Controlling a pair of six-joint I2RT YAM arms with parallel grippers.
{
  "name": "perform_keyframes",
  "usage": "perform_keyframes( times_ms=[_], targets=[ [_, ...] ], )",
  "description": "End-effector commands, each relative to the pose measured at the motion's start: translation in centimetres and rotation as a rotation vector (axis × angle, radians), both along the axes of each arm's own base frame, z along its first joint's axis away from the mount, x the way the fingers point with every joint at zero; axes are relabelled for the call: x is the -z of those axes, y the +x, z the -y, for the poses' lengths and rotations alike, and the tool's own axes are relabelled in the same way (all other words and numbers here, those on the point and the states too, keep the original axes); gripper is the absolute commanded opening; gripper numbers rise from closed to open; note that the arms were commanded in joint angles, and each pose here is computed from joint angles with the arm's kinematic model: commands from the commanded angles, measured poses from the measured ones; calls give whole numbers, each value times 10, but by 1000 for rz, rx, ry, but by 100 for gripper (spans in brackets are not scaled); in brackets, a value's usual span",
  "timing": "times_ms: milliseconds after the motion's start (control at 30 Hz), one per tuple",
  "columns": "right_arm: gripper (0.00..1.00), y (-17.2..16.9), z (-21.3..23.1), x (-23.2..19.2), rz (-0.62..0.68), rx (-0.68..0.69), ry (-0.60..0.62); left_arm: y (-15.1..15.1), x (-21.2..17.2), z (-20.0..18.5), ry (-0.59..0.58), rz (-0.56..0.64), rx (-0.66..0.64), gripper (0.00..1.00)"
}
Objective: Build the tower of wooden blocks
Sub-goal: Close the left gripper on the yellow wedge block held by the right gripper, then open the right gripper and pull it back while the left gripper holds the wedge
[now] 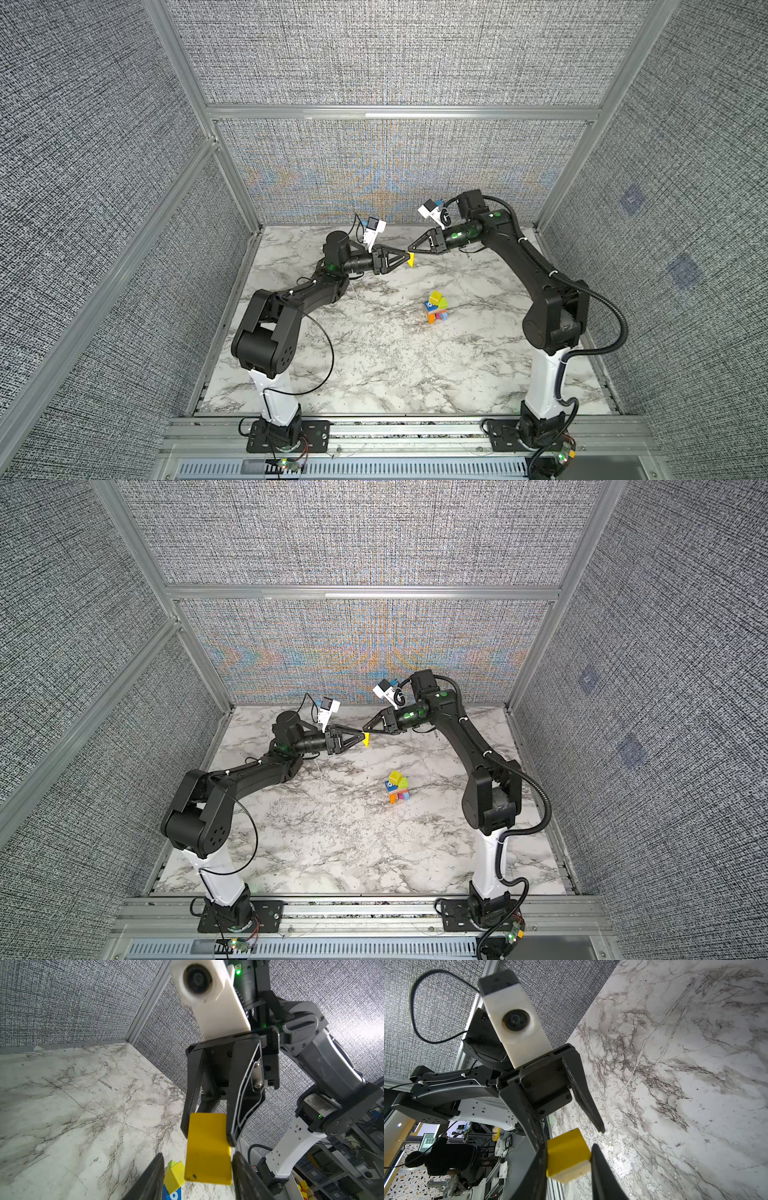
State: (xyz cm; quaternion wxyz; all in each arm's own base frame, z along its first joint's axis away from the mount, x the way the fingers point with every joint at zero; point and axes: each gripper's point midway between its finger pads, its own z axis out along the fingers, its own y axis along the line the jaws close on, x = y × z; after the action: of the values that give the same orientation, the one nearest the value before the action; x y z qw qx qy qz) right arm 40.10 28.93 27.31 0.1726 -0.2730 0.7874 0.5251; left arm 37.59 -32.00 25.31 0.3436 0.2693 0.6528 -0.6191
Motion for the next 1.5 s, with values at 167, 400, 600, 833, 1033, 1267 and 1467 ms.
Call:
perform_keyframes(
  times_ms=[167,400,600,833,1033,1267,1467],
  targets=[
    [15,-4,-1,-1,-9,-12,2,0,-9,2,-11,46,9,44],
    [23,-2,-1,1,-7,-2,-9,0,-4,2,5,41,5,32],
    [50,-2,0,0,6,3,-12,-1,-2,2,8,41,3,28],
    [71,0,5,-6,75,35,-26,-2,-3,0,20,42,-5,16],
    [73,18,22,-5,84,152,-54,-5,-1,0,89,35,-26,19],
    [73,37,70,14,74,406,-149,-17,17,10,361,26,-80,21],
    [73,30,120,40,15,599,-201,-30,16,24,512,62,-93,21]
  ],
)
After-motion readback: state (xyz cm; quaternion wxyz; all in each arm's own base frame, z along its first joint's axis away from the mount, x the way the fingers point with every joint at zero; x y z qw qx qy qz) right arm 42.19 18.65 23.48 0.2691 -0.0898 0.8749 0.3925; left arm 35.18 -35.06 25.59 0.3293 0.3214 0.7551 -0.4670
